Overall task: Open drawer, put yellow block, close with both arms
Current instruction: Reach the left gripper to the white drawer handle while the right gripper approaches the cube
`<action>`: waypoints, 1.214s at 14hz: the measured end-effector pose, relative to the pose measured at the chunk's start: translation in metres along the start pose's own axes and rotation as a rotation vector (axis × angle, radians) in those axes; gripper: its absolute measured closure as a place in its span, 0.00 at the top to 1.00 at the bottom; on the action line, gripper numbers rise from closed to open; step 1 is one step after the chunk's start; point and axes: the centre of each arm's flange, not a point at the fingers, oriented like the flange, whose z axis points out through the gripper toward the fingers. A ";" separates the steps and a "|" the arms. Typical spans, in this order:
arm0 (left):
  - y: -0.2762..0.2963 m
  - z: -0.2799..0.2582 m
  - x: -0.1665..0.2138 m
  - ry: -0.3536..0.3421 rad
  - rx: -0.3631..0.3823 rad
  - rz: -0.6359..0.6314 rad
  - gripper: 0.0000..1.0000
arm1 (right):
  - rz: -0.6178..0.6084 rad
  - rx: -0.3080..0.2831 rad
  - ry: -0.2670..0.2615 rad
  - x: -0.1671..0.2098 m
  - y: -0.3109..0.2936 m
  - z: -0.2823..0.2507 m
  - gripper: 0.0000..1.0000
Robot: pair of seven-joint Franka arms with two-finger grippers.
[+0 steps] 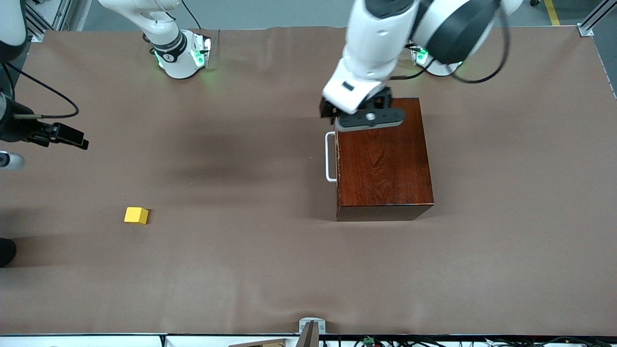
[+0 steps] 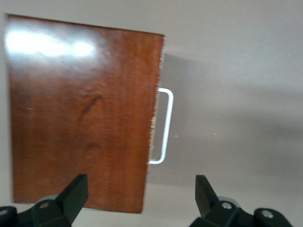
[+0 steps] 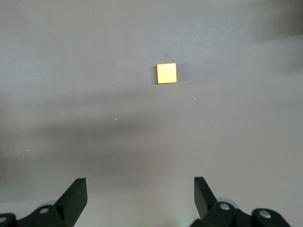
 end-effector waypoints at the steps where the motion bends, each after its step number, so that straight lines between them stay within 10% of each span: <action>1: 0.011 0.011 -0.002 0.004 -0.007 -0.006 1.00 | -0.002 -0.001 -0.007 0.003 -0.001 0.005 1.00; 17: 0.088 0.183 -0.013 0.042 0.122 0.011 1.00 | 0.028 -0.008 -0.058 0.046 0.013 0.071 1.00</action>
